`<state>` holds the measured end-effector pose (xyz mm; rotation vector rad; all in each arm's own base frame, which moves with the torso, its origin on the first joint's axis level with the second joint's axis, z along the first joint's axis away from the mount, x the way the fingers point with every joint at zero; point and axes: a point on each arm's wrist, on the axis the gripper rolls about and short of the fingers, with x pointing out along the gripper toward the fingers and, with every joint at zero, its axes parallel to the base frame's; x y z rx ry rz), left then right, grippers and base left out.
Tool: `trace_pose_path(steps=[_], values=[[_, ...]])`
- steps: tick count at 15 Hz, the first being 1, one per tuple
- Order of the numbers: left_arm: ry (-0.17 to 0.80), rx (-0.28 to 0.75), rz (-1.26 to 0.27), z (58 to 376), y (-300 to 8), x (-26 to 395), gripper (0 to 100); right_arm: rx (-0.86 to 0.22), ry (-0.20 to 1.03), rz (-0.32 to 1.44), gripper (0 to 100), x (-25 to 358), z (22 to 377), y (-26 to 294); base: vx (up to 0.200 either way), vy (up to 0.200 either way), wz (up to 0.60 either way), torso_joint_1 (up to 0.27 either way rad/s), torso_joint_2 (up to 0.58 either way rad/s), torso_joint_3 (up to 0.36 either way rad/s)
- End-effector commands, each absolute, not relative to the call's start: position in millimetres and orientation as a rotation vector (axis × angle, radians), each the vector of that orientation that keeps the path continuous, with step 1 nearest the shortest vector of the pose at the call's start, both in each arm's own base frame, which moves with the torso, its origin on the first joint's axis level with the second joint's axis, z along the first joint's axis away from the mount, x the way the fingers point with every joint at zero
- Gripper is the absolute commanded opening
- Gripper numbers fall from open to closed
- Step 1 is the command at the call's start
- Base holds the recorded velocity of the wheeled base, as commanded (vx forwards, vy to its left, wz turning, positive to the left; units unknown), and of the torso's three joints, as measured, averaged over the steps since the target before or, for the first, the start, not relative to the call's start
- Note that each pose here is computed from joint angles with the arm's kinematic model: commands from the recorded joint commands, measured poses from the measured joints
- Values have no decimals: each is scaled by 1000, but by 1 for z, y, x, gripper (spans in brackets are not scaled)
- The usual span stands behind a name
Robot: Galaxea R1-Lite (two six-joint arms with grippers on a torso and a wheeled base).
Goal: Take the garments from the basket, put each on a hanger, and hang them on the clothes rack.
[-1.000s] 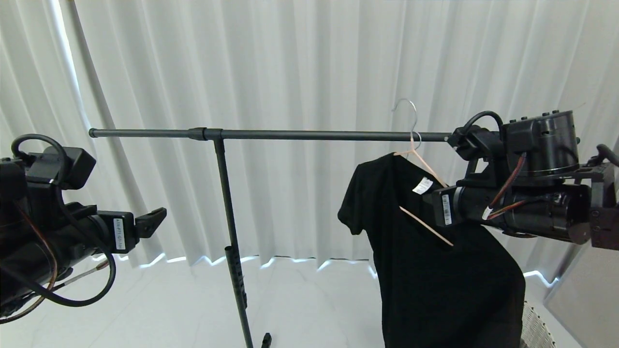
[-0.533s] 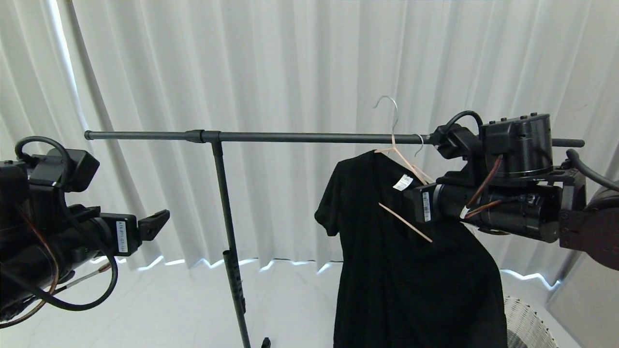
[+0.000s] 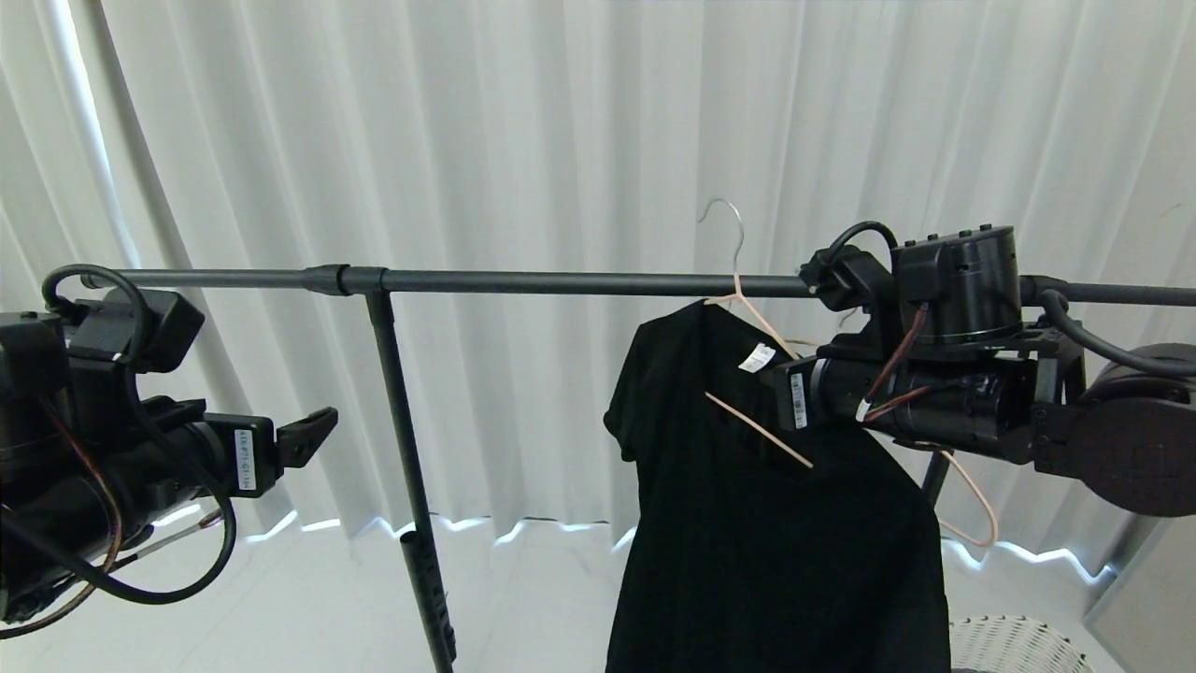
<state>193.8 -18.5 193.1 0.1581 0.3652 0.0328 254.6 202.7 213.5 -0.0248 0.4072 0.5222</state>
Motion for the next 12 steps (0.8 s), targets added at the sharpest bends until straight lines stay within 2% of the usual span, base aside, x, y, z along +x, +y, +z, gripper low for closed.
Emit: trace_pose_path(steps=[1, 8, 12], values=[[361, 157, 34, 194, -19, 194, 100, -30, 417, 527, 0, 253, 211, 204, 0, 0, 0, 0, 0, 0], [355, 164, -2, 194, -25, 191, 100, -55, 462, 541, 0, 248, 197, 209, 0, 0, 0, 0, 0, 0], [352, 170, -37, 194, -32, 189, 100, -65, 503, 505, 0, 259, 182, 207, 0, 0, 0, 0, 0, 0]])
